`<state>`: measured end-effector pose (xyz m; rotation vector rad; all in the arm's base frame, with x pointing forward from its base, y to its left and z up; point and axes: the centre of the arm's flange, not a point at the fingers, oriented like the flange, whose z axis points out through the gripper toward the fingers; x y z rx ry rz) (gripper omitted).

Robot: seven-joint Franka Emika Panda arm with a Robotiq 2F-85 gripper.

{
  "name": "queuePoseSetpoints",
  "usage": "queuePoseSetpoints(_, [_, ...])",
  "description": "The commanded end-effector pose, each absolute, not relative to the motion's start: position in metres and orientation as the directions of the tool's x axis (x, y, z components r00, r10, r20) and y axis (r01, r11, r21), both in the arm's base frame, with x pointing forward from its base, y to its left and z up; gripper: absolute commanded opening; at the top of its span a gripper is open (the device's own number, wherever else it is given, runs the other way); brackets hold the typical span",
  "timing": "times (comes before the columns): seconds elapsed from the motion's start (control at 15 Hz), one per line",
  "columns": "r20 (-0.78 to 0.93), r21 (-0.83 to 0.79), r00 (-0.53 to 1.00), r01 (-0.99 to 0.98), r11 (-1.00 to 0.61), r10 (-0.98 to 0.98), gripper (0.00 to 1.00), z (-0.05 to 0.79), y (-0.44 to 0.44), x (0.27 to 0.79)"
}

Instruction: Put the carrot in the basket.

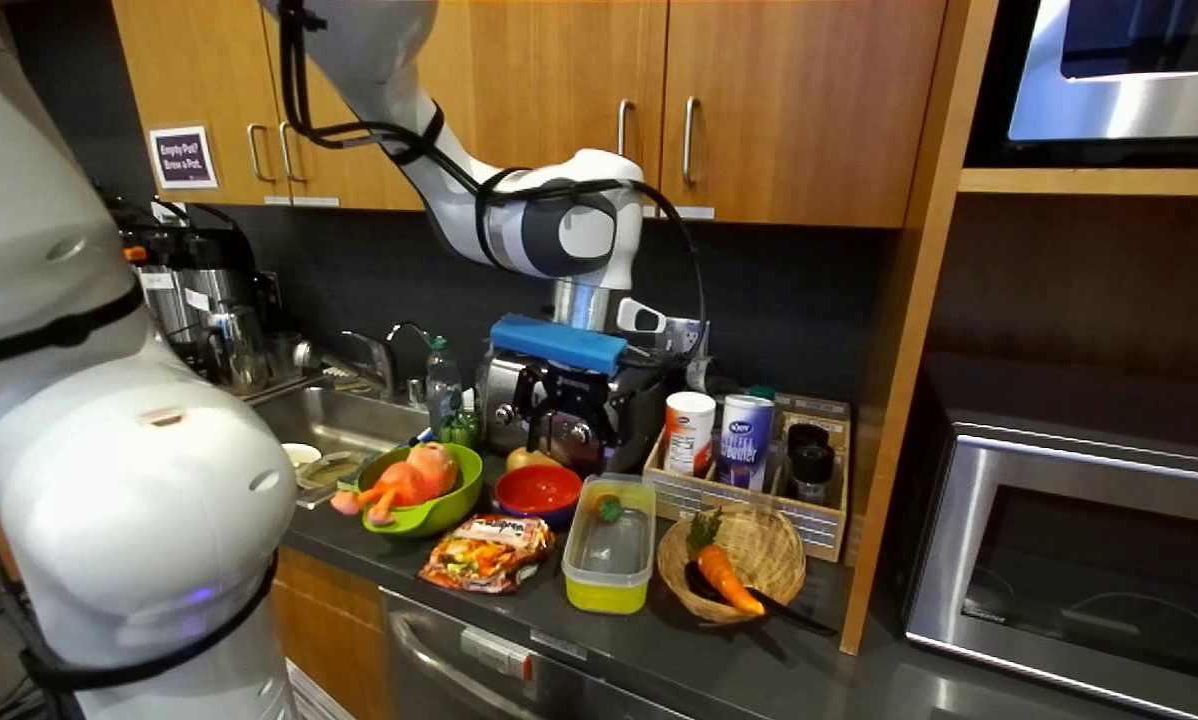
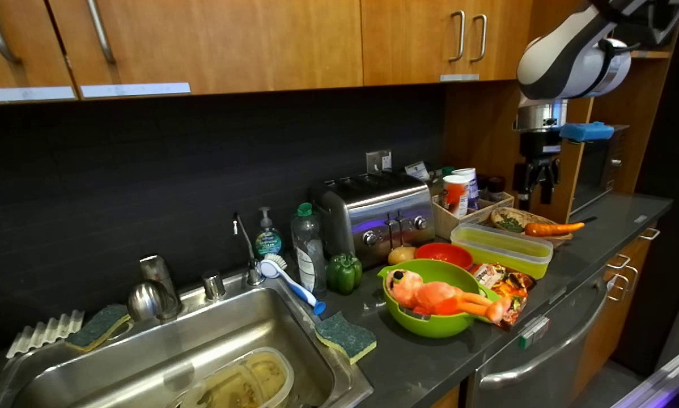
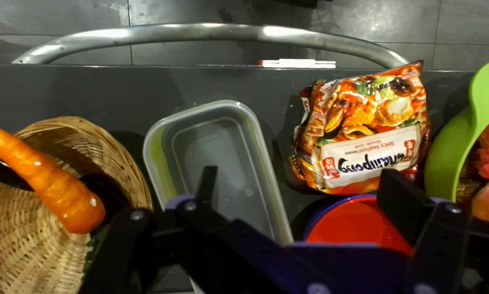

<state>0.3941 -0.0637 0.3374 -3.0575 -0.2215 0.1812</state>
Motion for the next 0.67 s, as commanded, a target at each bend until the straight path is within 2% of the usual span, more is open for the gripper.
queuePoseSetpoints(0.0, [-0.031,-0.076,0.978,0.205,-0.976,0.208,1.0,0.359,-0.049,0.365])
queuePoseSetpoints(0.6, [0.036,-0.101,0.97,0.243,-0.965,0.24,1.0,0.375,-0.047,0.348])
